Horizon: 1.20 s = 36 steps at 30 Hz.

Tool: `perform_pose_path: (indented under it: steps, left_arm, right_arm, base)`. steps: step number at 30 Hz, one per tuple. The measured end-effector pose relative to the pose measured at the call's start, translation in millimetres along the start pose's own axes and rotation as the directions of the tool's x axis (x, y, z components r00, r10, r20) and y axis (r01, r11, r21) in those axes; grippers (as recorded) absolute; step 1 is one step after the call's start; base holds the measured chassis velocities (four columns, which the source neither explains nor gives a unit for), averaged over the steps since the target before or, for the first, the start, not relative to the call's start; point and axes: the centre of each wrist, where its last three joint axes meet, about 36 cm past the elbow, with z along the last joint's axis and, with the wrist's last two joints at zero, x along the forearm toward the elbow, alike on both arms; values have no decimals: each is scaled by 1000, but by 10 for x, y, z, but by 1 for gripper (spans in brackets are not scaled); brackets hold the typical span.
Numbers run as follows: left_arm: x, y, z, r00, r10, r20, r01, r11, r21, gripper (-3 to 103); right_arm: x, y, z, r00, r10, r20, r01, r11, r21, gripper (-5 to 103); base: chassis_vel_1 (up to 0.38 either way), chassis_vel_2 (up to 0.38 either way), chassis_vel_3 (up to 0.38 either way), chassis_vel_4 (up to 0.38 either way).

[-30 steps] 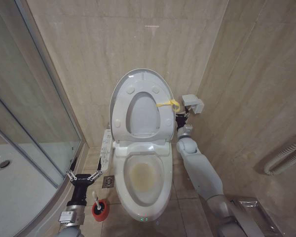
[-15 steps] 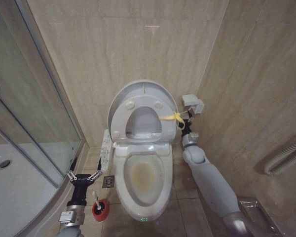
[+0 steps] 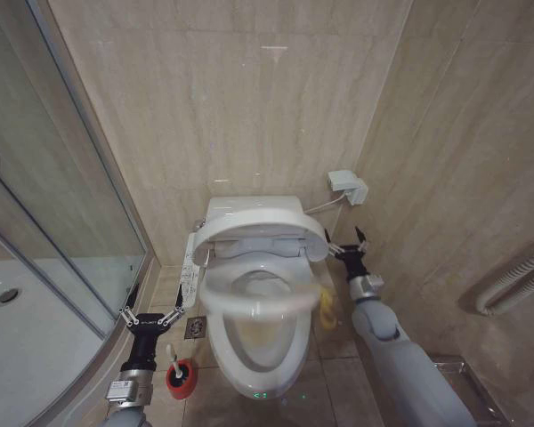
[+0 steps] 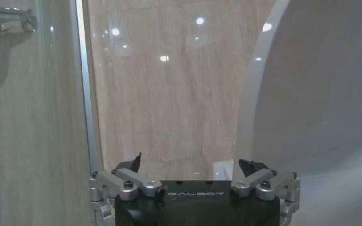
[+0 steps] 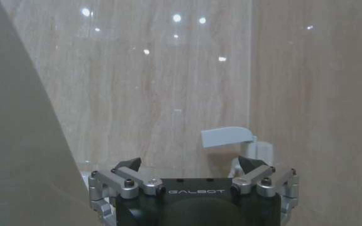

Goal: Open the toilet lid, clean the toilet bowl with a toilet brush, close the toilet lid, and flush.

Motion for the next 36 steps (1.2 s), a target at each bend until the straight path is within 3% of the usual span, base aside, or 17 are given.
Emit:
perform_pose_path:
  steps: [9,19,36]
  left_arm:
    - [0,0,0,1000,0,0,0,1000,0,100]
    - [0,0,0,1000,0,0,0,1000,0,100]
    - [0,0,0,1000,0,0,0,1000,0,100]
  right_arm:
    - [425,-188,-37,1000,21,-5,-21,1000,-2,100]
    - [897,-170,-57,998,47,-35,-48,998,-27,100]
    - [1291,-368,-261,985,160,-64,-161,987,-6,100]
  base:
    - [0,0,0,0]
    - [0,0,0,0]
    - [0,0,0,0]
